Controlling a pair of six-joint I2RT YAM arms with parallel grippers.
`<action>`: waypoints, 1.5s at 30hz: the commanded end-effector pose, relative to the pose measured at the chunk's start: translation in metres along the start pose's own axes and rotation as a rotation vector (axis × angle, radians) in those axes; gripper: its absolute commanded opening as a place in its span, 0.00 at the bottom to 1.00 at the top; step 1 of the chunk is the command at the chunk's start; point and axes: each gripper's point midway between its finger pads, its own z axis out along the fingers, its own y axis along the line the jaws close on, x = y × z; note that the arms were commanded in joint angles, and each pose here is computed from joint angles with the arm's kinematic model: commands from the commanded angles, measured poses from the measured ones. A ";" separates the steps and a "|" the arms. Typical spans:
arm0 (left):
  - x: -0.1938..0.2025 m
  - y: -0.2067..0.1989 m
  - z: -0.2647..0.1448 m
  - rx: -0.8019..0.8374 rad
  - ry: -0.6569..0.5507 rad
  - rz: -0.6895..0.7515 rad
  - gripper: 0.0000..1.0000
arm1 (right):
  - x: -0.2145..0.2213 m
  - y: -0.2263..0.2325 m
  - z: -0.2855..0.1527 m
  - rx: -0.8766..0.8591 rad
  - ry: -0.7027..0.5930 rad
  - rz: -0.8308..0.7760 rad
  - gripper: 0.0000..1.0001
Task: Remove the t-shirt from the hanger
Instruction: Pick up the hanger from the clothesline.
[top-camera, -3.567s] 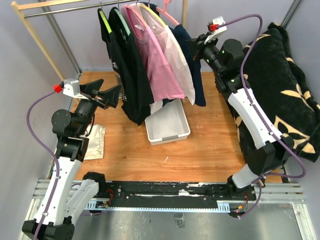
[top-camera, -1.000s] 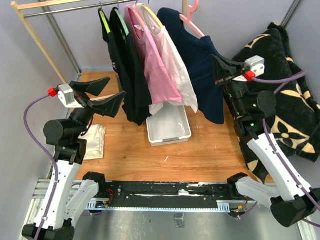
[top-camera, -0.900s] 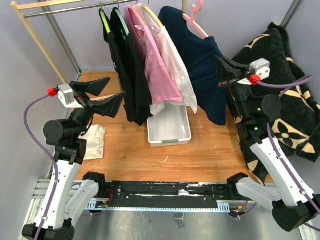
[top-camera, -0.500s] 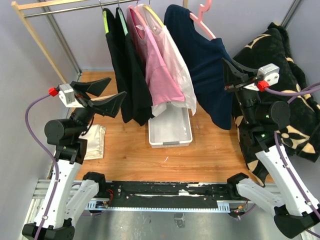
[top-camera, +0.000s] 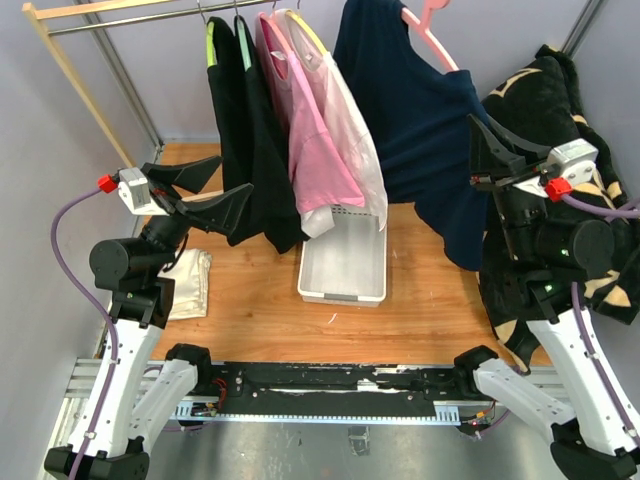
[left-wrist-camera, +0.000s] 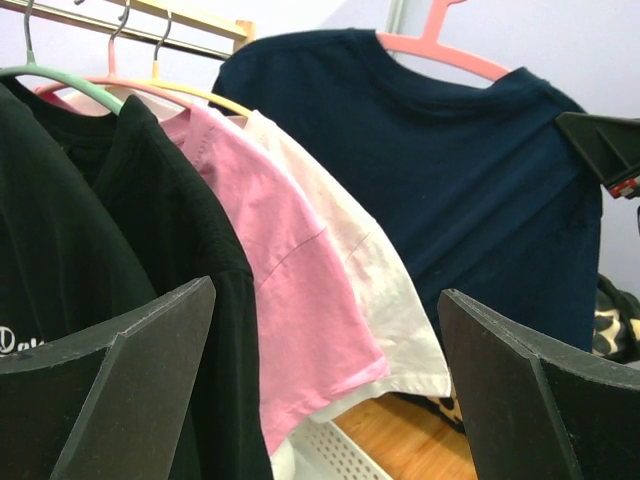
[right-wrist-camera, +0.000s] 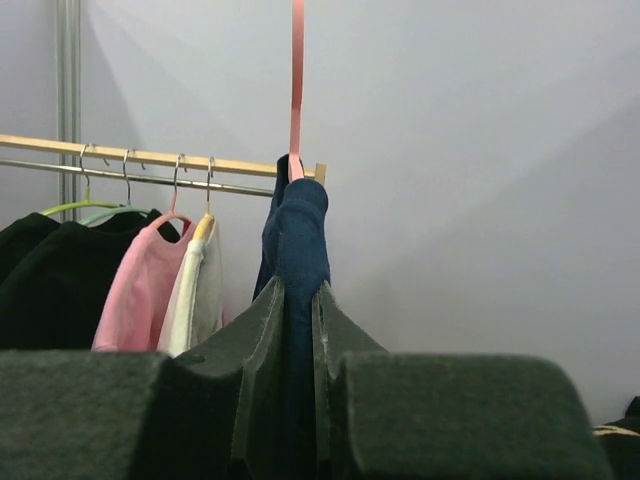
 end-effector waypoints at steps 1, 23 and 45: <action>0.001 0.001 -0.002 -0.003 0.001 0.006 1.00 | -0.103 -0.018 -0.011 0.061 -0.277 -0.033 0.01; -0.004 0.006 0.016 0.023 -0.030 -0.018 1.00 | -0.115 -0.036 -0.038 0.149 -0.272 -0.099 0.01; 0.005 -0.006 0.031 0.112 -0.021 -0.057 1.00 | -0.026 -0.013 -0.102 0.059 -0.016 -0.037 0.01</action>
